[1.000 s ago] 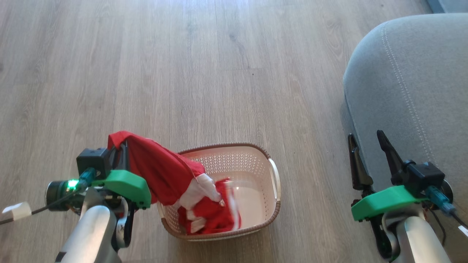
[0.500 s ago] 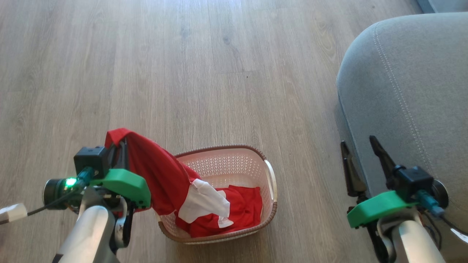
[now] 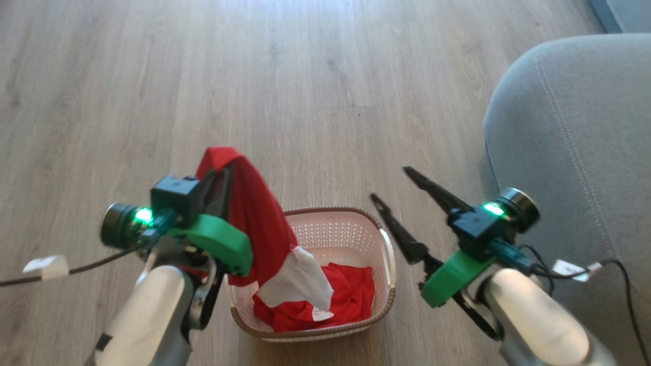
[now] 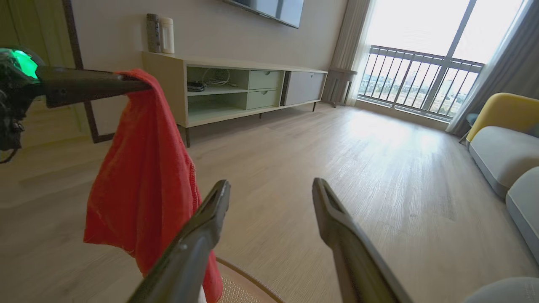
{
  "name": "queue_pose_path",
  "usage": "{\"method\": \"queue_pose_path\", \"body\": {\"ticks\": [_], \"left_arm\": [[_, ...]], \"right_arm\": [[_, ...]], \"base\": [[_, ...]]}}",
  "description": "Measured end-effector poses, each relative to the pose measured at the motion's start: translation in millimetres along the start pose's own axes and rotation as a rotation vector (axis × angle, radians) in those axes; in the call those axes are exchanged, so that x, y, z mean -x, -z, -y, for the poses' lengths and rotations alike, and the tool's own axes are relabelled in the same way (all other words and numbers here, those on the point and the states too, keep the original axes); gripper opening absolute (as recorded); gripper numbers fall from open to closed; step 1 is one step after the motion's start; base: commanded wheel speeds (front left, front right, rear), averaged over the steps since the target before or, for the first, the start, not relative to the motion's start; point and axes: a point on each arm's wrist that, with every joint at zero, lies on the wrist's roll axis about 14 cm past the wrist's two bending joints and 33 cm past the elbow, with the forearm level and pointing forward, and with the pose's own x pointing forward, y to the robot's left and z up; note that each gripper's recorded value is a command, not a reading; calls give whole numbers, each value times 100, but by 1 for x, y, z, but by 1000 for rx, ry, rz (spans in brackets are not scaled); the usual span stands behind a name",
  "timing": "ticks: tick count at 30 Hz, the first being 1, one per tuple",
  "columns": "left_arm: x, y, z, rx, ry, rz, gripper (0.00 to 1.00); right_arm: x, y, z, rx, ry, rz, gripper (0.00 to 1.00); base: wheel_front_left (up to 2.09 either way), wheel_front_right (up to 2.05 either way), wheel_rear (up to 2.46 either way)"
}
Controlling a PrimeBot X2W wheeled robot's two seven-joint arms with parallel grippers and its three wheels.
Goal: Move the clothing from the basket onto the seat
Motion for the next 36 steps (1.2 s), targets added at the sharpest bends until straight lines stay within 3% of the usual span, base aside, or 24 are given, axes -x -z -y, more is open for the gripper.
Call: {"method": "queue_pose_path", "body": {"ticks": [4,14,22,23,24,25,31,32,33,34,35,36], "left_arm": [[1,-20,16,-15,59,35,0],[9,-53,55,-26,191,94,0],[16,-63,98,34,318,102,0],[16,-62,100,39,325,99,0],[17,-62,101,40,328,98,0],[17,-62,102,46,330,97,0],[16,-58,108,72,347,86,2],[16,-59,108,81,348,93,28],[15,-59,109,87,346,100,45],[13,-58,108,90,341,105,80],[11,-56,107,93,335,103,100],[10,-52,107,98,331,97,100]], "right_arm": [[-15,-11,-24,35,-118,19,100],[-32,-8,-55,96,-277,-14,100],[-38,10,-57,118,-304,-92,100],[-38,11,-56,115,-297,-97,92],[-39,13,-55,105,-287,-102,33],[-38,14,-54,98,-281,-106,0],[-37,13,-40,60,-230,-106,0],[-37,11,-35,55,-211,-100,0],[-37,8,-29,50,-192,-92,0],[-37,5,-23,48,-173,-83,0],[-36,1,-16,45,-152,-72,0],[-36,-3,-8,44,-129,-61,0]], "base": [[0,0,0],[0,0,0],[0,0,0],[0,0,0],[0,0,0],[0,0,0],[0,0,0],[0,0,0],[0,0,0],[0,0,0],[0,0,0],[0,0,0]]}}
